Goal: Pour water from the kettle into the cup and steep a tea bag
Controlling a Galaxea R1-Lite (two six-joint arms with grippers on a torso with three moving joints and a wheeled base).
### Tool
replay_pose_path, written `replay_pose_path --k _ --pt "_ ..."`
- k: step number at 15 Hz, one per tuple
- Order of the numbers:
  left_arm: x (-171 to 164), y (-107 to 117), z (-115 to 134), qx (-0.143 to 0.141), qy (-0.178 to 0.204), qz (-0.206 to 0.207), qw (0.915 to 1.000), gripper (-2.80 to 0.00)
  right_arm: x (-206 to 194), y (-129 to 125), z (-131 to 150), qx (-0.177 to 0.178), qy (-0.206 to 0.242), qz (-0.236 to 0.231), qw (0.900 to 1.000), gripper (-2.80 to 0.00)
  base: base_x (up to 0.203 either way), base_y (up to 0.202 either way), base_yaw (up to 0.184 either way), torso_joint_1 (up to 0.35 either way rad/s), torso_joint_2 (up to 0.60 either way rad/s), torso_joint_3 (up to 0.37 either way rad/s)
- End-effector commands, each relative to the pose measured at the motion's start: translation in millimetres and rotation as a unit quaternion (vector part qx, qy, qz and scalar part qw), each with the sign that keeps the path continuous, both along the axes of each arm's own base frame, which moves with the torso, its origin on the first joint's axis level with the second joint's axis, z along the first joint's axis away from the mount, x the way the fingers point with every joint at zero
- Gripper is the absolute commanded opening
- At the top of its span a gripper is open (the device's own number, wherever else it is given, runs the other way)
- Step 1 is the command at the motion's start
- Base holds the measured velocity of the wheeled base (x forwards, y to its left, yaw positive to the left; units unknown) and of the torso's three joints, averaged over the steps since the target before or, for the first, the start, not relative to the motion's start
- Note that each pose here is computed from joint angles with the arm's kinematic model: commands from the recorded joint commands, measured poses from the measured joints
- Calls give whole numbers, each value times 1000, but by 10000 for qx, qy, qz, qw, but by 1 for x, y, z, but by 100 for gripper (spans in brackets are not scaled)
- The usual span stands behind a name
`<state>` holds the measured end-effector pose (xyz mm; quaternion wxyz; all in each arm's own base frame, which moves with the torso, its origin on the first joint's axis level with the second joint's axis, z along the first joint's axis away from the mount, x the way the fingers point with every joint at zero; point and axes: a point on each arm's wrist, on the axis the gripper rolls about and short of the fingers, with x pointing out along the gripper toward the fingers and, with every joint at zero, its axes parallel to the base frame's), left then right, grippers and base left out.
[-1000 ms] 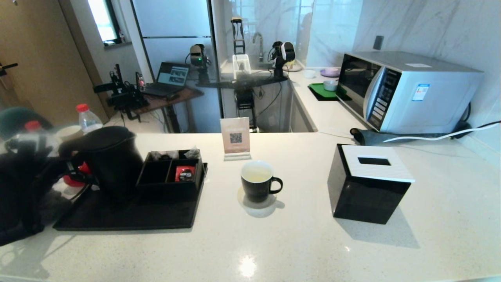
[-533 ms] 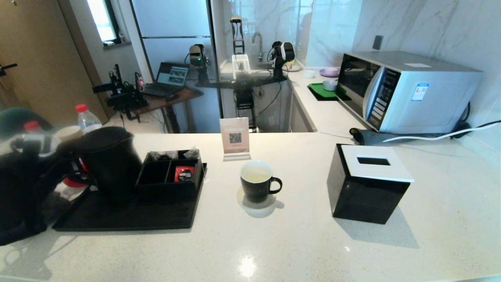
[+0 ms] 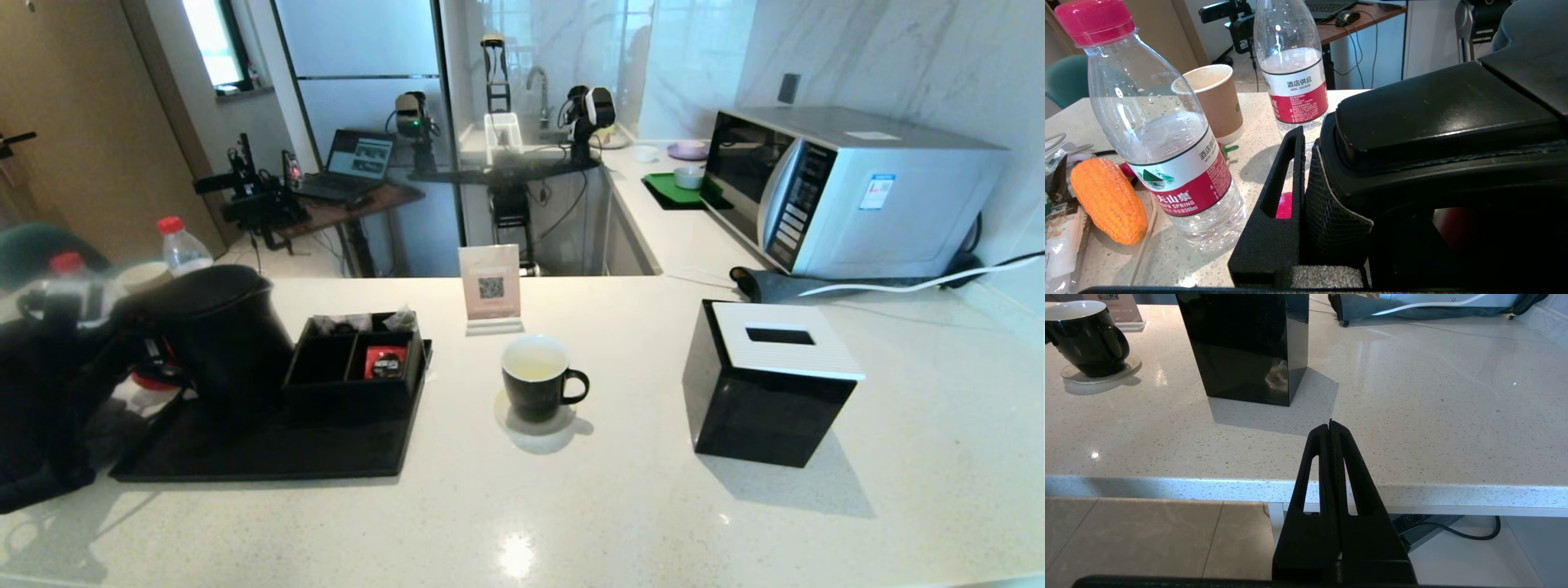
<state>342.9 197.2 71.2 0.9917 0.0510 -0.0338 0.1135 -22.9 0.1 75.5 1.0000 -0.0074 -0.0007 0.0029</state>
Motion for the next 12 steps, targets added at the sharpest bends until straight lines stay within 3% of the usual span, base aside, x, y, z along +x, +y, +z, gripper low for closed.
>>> replay_pose_path --k 1,12 --pt "-3 -1 8 129 -207 2 9997 -280 0 0 0 -2 6 2 10000 -280 0 0 0 0 0 0" --pt "-27 -4 34 151 -353 209 9990 -280 0 0 0 -2 6 2 10000 -280 0 0 0 0 0 0"
